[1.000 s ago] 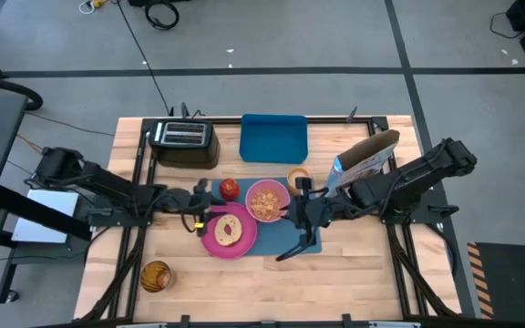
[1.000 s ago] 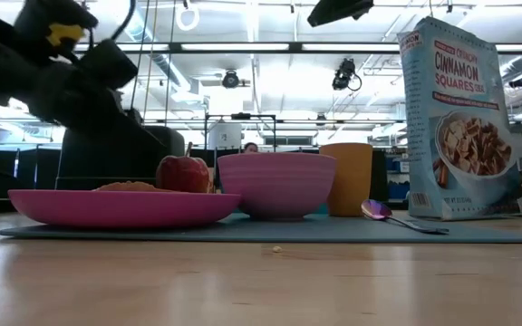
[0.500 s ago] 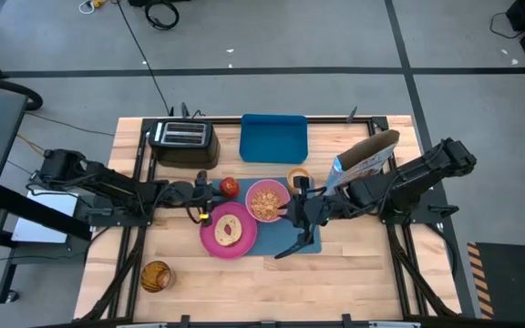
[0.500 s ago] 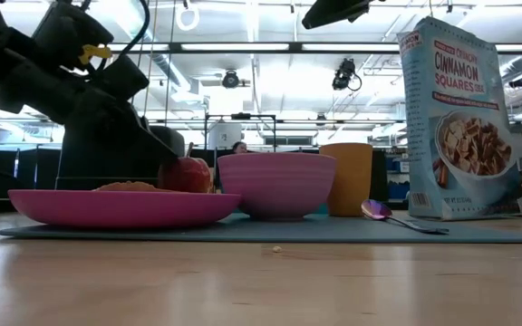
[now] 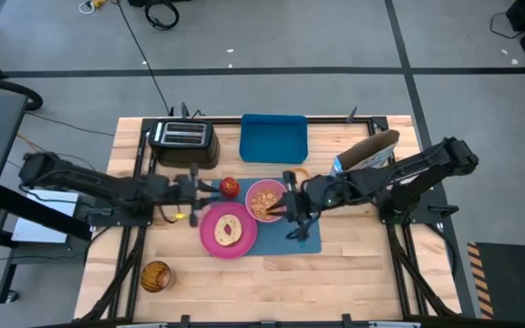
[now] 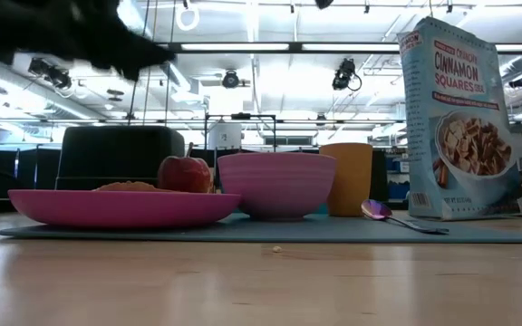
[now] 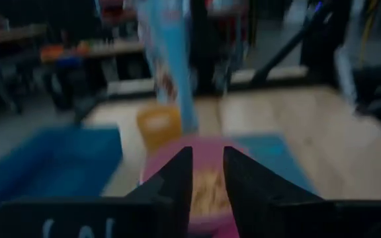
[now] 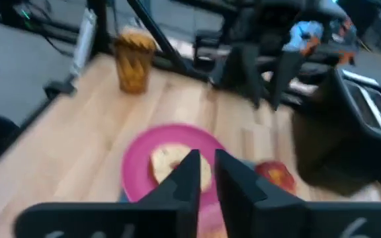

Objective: Arrange a breakfast setting
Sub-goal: Return to Home Position

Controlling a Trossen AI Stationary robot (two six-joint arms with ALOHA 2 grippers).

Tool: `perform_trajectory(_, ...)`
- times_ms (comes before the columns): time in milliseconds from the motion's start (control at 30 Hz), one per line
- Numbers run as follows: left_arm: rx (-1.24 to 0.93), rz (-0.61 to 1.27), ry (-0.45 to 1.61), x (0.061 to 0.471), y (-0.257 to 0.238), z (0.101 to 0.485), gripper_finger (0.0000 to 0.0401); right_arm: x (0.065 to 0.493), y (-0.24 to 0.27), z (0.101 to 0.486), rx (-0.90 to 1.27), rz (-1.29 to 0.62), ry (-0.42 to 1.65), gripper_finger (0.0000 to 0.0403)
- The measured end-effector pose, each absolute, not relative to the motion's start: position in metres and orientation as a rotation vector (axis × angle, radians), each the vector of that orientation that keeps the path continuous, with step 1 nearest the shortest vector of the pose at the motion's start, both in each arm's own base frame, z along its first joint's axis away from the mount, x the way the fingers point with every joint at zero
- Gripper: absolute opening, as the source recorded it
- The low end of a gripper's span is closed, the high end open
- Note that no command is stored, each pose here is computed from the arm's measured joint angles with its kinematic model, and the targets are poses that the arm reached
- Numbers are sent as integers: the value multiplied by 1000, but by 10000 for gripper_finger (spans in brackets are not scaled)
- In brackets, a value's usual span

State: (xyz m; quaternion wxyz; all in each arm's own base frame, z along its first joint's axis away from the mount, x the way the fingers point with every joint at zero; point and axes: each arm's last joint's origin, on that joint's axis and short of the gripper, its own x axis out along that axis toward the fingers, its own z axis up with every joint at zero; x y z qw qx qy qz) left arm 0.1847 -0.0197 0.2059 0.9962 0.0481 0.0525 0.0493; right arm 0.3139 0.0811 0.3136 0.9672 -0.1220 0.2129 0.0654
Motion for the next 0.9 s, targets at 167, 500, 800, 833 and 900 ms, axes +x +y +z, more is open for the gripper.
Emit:
perform_trajectory(167, 137, 74, -32, 158, -17, 243, 48, 311, 79, 294, -201, 199, 334, 8)
perform_trajectory(500, 157, 144, -136, 101, -3, 253, 11, 247, 78, 260, -22, 407, 191, 6)
perform_trajectory(800, 159, 151, -176, 87, -1, 237, 8, 183, 79, 233, 73, 508, 126, 4)
perform_trajectory(833, 161, 151, -180, 86, -1, 237, 8, 176, 81, 232, 93, 556, 121, 4)
perform_trajectory(900, 167, 152, -179, 85, -1, 236, 8, 164, 81, 230, 134, 642, 117, 3)
